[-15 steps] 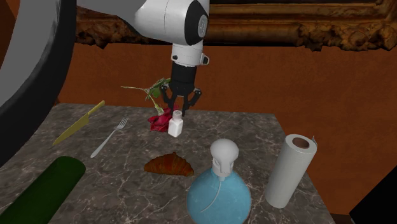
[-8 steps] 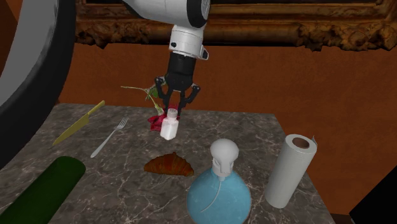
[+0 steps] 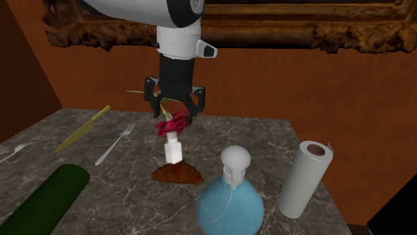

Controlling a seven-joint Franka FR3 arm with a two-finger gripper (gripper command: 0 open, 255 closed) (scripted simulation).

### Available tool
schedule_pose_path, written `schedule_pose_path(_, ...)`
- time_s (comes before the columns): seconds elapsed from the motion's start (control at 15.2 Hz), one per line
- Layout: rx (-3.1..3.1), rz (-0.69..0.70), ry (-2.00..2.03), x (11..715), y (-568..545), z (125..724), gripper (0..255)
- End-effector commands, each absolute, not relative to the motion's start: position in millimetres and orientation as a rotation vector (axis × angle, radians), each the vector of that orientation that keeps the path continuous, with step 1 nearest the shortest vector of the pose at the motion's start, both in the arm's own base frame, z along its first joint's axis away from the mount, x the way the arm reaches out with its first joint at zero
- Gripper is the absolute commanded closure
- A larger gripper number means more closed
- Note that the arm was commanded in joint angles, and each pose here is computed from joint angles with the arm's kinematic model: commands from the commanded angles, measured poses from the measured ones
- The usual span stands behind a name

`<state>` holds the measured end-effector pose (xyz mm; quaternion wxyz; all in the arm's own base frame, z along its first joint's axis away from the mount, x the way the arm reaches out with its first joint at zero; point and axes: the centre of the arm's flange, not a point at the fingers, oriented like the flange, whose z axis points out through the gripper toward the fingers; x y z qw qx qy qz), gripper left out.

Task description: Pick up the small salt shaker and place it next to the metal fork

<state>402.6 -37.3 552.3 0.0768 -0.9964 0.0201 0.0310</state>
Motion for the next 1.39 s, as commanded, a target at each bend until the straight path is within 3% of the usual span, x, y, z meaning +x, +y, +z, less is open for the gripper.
schedule_pose_path(0.0, -2.995, -0.188, 0.364, 369.3, -26.5, 545.8, 0)
schedule_pose_path(0.92, -2.995, -0.188, 0.364, 374.0, -22.9, 511.6, 0)
schedule_pose_path(0.99, -2.995, -0.188, 0.364, 374.0, -22.9, 511.6, 255)
schedule_pose_path(1.32, -2.995, -0.188, 0.364, 374.0, -22.9, 511.6, 255)
